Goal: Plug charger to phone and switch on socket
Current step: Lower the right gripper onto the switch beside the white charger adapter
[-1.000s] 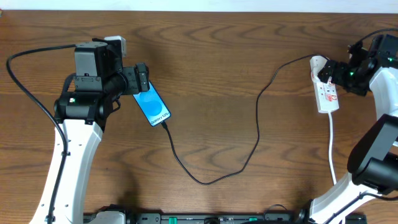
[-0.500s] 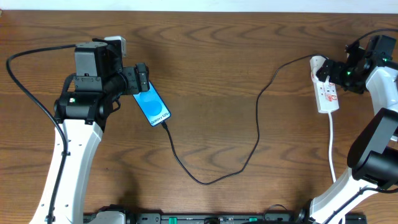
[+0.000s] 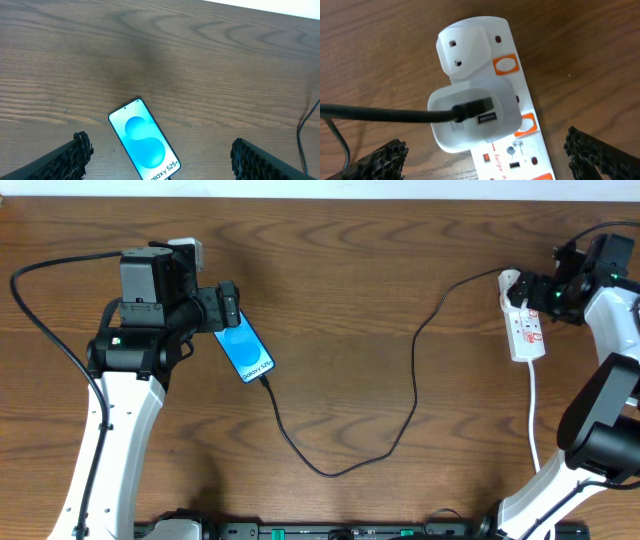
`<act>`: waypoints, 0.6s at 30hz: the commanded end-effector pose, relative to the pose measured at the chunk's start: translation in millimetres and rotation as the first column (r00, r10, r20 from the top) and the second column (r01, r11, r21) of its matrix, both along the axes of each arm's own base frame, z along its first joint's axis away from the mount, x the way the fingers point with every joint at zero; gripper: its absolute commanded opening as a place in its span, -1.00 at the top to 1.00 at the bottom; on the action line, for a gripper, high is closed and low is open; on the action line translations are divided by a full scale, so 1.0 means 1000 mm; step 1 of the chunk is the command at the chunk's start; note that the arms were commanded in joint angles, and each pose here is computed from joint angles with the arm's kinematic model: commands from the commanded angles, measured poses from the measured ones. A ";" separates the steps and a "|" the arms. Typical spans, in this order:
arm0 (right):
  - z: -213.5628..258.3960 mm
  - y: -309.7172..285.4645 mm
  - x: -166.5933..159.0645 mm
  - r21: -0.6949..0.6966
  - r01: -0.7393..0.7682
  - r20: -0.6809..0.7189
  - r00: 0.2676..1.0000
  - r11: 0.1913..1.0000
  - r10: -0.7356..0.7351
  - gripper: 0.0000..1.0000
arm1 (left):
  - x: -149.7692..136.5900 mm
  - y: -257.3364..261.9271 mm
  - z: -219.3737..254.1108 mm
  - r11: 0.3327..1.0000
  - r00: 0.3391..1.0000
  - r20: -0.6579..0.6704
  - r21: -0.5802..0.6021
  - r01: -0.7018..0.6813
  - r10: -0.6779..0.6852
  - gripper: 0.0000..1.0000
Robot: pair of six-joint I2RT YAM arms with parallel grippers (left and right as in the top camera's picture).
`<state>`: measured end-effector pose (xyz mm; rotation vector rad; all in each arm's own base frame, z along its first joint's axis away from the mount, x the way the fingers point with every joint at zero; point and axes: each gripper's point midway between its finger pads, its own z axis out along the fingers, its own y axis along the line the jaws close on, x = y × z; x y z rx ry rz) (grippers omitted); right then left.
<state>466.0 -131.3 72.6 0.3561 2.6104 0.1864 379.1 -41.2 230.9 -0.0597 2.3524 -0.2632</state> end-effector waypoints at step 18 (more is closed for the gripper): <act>-0.021 0.026 0.004 0.066 -0.133 0.074 0.989 0.989 0.128 -0.99 | 0.000 0.002 -0.001 1.000 1.000 -0.002 0.019 -0.001 0.001 -0.82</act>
